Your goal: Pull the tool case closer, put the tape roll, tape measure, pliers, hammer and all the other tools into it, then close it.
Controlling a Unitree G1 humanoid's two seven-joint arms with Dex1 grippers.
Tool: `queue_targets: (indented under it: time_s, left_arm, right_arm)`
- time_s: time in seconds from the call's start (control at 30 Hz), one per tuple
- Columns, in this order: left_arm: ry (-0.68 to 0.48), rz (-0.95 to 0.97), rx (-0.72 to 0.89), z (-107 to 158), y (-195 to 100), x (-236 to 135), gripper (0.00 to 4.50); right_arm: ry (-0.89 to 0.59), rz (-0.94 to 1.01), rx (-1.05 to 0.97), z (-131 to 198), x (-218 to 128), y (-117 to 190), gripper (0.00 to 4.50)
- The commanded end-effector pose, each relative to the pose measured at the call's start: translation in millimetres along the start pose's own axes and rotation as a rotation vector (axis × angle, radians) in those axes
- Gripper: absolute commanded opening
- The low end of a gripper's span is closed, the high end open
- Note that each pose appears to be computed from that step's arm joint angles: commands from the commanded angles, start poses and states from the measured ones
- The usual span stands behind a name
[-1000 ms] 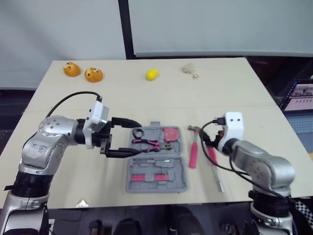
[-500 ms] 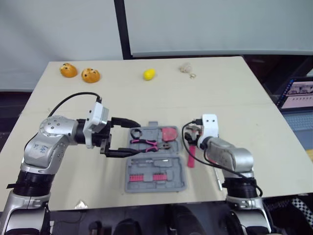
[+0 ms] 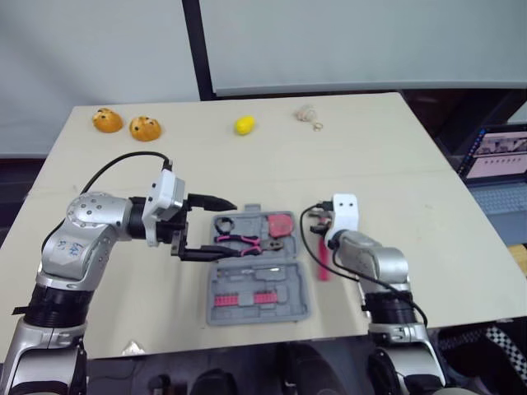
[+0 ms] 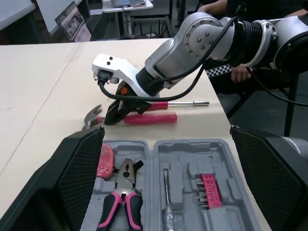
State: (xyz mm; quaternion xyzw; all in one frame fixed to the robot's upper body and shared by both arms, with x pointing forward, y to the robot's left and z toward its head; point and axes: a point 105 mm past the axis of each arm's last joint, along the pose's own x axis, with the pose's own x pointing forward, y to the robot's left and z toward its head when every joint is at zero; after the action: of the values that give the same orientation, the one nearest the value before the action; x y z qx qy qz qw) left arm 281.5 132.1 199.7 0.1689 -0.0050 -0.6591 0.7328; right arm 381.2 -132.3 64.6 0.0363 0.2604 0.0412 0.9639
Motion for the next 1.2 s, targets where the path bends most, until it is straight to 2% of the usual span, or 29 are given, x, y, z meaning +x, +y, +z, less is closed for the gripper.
queue_targets:
  time_s: [0.03, 0.23, 0.5, 0.63, 0.87, 1.1, 1.17, 1.2]
  left_arm:
    - [-0.010, 0.001, 0.024, 4.7, 1.6, 0.6, 4.50]
    - [-0.019, -0.040, 0.008, 5.5, -8.1, 2.9, 4.50]
    - [-0.005, -0.090, -0.026, 2.8, -23.2, -1.2, 4.50]
    - [0.038, -0.111, -0.035, -2.4, -29.4, -9.2, 4.50]
    - [0.095, -0.083, -0.040, -5.2, -20.8, -25.9, 4.50]
    - [0.103, -0.071, -0.040, -7.9, -19.8, -27.0, 4.50]
    - [0.104, -0.067, -0.040, -8.8, -19.9, -27.1, 4.50]
    - [0.104, -0.064, -0.040, -9.2, -19.8, -27.3, 4.50]
  right_arm:
    - [-0.053, 0.005, -0.008, 14.4, -8.3, -0.6, 0.09]
    - [-0.066, 0.049, -0.008, 16.6, -40.1, 1.9, 0.09]
    - [-0.045, 0.130, -0.025, -19.1, -78.2, 16.5, 0.09]
    - [-0.057, 0.137, -0.050, -30.2, -78.5, 20.3, 0.09]
    - [-0.042, 0.094, -0.086, -52.0, -67.7, 13.5, 0.09]
    - [-0.052, 0.079, -0.088, -54.5, -65.7, 9.2, 0.09]
    - [-0.070, 0.096, -0.091, -45.2, -71.0, 10.0, 0.91]
    - [-0.080, 0.105, -0.093, -40.8, -73.7, 10.7, 1.19]
